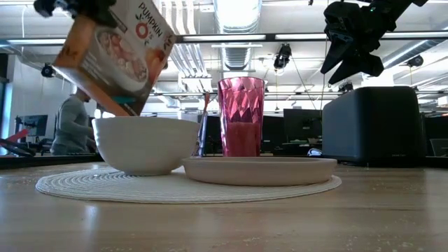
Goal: Arrange a breakfast setting
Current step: Pour the cereal from the orange cereal box into the white bowl
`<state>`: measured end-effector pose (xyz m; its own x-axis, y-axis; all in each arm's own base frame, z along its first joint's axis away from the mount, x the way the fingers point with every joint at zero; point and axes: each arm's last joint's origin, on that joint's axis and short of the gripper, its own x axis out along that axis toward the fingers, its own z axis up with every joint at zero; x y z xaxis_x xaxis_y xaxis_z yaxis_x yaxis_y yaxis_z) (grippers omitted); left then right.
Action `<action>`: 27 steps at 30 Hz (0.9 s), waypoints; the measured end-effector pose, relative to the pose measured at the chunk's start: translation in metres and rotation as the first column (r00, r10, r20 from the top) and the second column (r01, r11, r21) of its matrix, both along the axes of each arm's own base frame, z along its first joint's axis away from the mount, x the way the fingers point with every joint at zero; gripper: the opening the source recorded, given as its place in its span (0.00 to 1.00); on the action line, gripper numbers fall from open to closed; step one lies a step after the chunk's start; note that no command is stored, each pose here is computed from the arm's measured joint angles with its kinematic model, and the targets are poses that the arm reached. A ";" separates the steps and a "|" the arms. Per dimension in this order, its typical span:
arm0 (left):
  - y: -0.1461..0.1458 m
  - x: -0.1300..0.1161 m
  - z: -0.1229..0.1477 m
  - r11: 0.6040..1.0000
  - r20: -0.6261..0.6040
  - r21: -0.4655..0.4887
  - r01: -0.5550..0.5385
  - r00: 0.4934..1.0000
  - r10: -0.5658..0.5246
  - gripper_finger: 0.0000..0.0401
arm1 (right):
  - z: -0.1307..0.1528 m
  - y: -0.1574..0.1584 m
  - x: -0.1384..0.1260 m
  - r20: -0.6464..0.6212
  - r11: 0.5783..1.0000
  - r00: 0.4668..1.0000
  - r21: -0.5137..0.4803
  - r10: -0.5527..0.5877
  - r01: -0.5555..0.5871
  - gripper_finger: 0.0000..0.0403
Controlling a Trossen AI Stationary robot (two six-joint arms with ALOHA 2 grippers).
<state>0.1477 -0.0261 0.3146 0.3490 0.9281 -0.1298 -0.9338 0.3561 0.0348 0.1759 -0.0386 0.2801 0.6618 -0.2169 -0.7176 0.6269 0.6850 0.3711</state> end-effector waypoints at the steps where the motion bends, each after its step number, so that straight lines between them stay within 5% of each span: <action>1: 0.002 -0.001 -0.006 1.000 0.008 0.011 -0.014 1.000 0.014 0.00 | 0.000 0.000 0.000 0.000 1.000 1.000 0.000 0.000 0.000 0.44; 27: 0.052 -0.034 -0.126 0.932 0.046 0.048 -0.359 0.933 0.357 0.00 | 0.000 0.000 0.000 0.000 1.000 1.000 0.000 0.000 0.000 0.44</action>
<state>0.1133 0.0261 0.1882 -0.0043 0.9976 -0.0688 -1.0000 -0.0037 0.0087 0.1759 -0.0386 0.2801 0.6619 -0.2169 -0.7175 0.6269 0.6850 0.3711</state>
